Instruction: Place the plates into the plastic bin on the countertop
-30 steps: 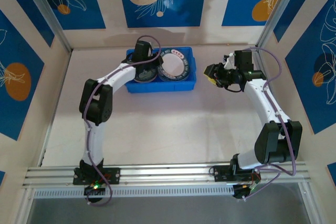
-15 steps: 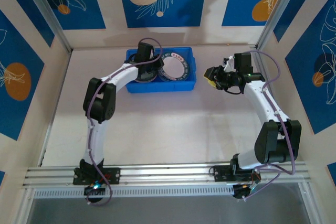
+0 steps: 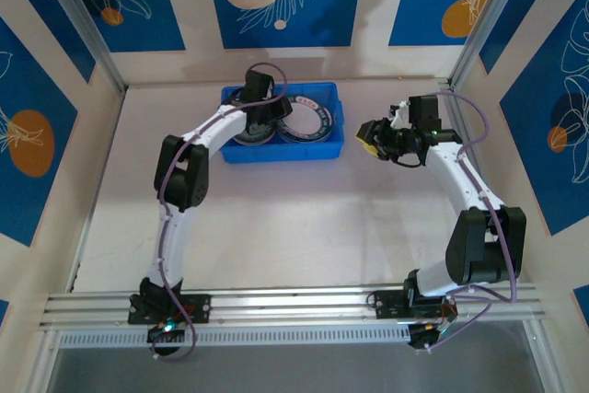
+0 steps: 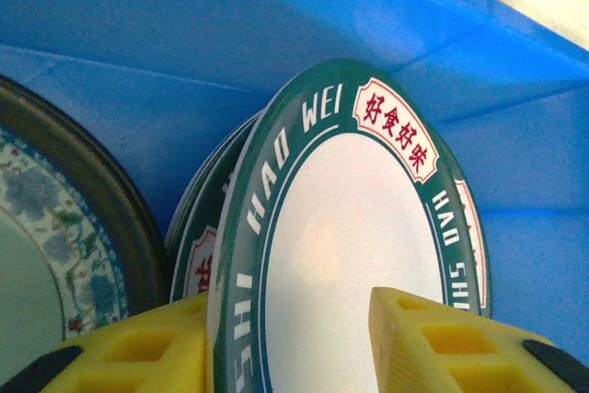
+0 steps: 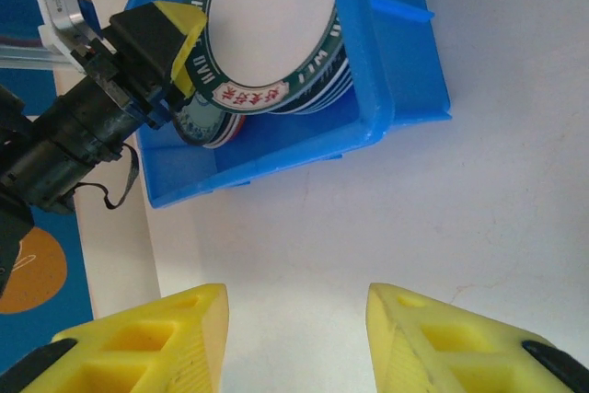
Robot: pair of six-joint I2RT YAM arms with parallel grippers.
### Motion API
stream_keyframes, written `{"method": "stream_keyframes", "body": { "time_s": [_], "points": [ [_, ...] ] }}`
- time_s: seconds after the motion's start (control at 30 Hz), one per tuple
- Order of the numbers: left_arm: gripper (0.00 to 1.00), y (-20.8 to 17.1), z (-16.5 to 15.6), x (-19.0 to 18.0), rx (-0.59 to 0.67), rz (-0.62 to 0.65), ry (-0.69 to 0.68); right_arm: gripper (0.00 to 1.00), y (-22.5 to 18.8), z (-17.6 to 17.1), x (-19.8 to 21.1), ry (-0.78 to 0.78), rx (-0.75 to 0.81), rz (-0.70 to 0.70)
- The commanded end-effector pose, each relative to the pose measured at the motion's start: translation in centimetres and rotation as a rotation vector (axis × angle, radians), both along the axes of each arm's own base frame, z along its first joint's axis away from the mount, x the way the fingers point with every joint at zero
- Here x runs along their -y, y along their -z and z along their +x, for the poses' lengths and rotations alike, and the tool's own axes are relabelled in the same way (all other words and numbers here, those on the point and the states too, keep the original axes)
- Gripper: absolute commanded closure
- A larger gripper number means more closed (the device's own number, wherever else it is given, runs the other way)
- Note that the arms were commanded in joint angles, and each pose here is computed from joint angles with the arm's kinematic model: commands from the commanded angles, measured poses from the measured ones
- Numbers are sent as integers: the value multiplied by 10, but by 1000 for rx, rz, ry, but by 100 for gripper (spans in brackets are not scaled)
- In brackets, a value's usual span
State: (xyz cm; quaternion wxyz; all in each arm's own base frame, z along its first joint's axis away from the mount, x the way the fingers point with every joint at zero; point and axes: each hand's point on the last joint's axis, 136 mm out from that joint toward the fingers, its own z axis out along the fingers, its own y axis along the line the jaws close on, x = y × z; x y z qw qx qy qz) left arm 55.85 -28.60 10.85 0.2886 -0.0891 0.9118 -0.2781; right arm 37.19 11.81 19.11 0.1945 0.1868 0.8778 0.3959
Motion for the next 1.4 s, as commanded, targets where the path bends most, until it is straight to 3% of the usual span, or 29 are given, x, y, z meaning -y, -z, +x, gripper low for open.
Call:
{"method": "stream_keyframes", "body": {
  "time_s": [0.0, 0.2, 0.33, 0.6, 0.83, 0.9, 1.0, 1.03, 1.07, 1.13, 1.37],
  "points": [
    [54, 2, -3, 1, -7, 68, 14, 55, 13, -3, 0, -5, -23, -11],
    [41, 1, -6, -14, 3, 217, 28, 55, 24, -6, 1, -2, -36, -28],
    [38, -2, -6, -17, 18, 285, 36, 55, 28, -7, 0, -8, -43, -28],
    [38, -4, -7, -8, 26, 282, 49, 55, 28, -5, 1, -11, -35, -36],
    [34, -59, -17, -3, 164, 278, 72, 56, 24, -6, 2, -27, 13, -139],
    [29, -78, -24, -6, 204, 281, 79, 56, 22, -6, 0, -40, 42, -169],
    [9, -111, -40, -10, 300, 260, 100, 55, 12, -4, -4, -65, 121, -203],
    [0, -123, -48, -13, 342, 251, 106, 51, 8, -4, -7, -81, 165, -224],
    [0, -131, -55, -18, 373, 252, 104, 39, 5, -4, -6, -79, 197, -264],
    [0, -150, -74, -28, 461, 254, 111, 0, -1, -6, -5, -84, 278, -366],
    [0, -143, -152, -108, 625, 447, 22, 1, 3, -9, 44, 121, 505, -767]
  ]
}}
